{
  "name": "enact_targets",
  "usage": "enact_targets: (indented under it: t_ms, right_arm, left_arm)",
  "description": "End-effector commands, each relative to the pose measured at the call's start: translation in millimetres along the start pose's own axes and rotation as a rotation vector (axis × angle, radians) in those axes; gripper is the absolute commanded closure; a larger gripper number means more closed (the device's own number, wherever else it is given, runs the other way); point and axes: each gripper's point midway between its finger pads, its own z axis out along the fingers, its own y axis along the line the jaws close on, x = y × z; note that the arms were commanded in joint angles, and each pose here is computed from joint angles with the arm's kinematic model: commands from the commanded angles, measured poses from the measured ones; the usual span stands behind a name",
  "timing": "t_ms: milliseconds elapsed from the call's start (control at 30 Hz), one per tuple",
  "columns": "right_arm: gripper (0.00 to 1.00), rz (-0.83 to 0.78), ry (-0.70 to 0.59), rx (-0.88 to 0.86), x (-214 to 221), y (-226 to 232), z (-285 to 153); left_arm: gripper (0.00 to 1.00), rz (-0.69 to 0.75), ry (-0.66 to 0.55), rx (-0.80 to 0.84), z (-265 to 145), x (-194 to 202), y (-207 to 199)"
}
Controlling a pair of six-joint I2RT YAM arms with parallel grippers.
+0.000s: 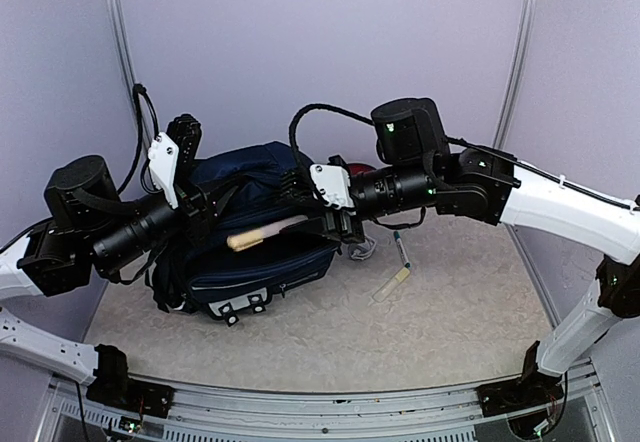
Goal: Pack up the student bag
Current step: Place the pen in the upper front pocket of the bag, then adjust the pen at the center of the board.
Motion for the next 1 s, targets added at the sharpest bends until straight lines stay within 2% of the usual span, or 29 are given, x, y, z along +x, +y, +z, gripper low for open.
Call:
enact_targets:
  t_ms: [0,167,267,400,467,567,633,667,733,800,967]
  right_arm:
    - [0.62,0.067,0.184,-0.037,44,17,11]
    - [0.53,0.148,0.2,-0.006,42,9,12]
    - [0.52,0.221,0.13,-0.007,16,3,-1]
    - [0.53,0.422,-0.044,0.17,-20,-44,-59]
    - [0.51,0.593,-0.109,0.346,-12,-80,-104]
    - [0.46,0.828,-0.039,0.699,51,-109,-169]
    - [0.4,0.98,0.17,1.014,132,-100,-210]
    - [0.36,1.011,0.269,1.115,163,-88,-222]
    - [0.25,1.057,0.433,1.178,215,-57,-220]
    - [0.18,1.133,0.554,1.167,260,-26,-204]
    - [0.11,1.316,0.737,1.148,335,23,-163]
  left_arm:
    - [1.0,-0.127,-0.17,-0.046,-12,-54,22]
    - [1.0,-0.128,-0.174,-0.043,-12,-56,21]
    - [1.0,-0.129,-0.175,-0.046,-13,-56,22]
    - [1.0,-0.131,-0.174,-0.062,-15,-55,26]
    - [1.0,-0.13,-0.174,-0.065,-15,-55,27]
    - [1.0,-0.129,-0.182,-0.062,-16,-56,28]
    - [1.0,-0.129,-0.186,-0.057,-17,-56,27]
    - [1.0,-0.13,-0.188,-0.056,-17,-57,27]
    - [1.0,-0.129,-0.189,-0.051,-18,-57,27]
    - [1.0,-0.128,-0.19,-0.05,-18,-57,27]
    - [1.0,-0.133,-0.193,-0.038,-19,-56,25]
